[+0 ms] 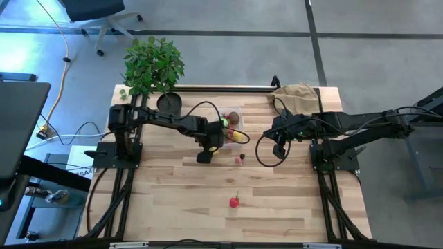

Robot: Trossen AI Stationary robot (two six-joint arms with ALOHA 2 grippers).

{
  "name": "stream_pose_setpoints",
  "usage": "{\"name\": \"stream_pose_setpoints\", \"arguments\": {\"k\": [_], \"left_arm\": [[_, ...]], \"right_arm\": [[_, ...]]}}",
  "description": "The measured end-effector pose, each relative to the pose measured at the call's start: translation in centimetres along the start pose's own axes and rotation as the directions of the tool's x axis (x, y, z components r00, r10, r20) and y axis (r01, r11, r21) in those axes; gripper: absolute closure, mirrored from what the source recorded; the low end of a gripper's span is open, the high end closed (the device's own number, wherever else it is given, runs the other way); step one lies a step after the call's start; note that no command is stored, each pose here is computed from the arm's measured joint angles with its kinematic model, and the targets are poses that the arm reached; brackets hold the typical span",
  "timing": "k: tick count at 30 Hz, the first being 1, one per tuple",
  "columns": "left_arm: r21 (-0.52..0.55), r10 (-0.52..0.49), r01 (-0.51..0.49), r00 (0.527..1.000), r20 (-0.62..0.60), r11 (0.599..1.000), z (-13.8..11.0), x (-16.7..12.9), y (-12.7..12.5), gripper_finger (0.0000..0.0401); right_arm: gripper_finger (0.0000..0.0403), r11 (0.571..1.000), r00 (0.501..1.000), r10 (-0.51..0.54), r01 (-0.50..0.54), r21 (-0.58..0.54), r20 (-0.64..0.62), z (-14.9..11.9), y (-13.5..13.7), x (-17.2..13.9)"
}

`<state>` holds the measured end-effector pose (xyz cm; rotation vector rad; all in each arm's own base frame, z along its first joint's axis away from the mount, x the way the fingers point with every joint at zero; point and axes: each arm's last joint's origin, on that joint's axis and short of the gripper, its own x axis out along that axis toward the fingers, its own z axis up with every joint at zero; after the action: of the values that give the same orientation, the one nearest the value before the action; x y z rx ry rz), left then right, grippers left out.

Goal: Pick and placing Produce into tupperware
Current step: Put the yellow lemon into the transparent bin

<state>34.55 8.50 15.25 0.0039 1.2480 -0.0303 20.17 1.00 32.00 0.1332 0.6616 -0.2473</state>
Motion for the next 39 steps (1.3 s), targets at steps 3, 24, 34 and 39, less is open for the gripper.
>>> {"name": "stream_pose_setpoints", "arguments": {"k": [3,24,34,39], "left_arm": [[0.003,-0.012,0.012,1.0,-0.006,1.0,-0.1,0.1,0.0,0.0076],[0.038,0.001,0.0,0.999,-0.039,0.999,-0.3,0.2,0.0,0.0073],[0.08,0.016,-0.014,0.999,-0.031,0.997,-0.2,0.6,0.1,0.0073],[0.081,0.009,-0.005,0.999,-0.045,0.997,-0.3,1.2,0.1,0.0074]], "right_arm": [[0.0379,1.0,1.0,0.0,0.0,0.0,0.0,0.0,0.0,0.0],[0.0379,1.0,1.0,0.0,0.0,0.0,0.0,0.0,0.0,0.0],[0.0379,1.0,1.0,0.0,0.0,0.0,0.0,0.0,0.0,0.0],[0.0379,1.0,1.0,0.0,0.0,0.0,0.0,0.0,0.0,0.0]]}}
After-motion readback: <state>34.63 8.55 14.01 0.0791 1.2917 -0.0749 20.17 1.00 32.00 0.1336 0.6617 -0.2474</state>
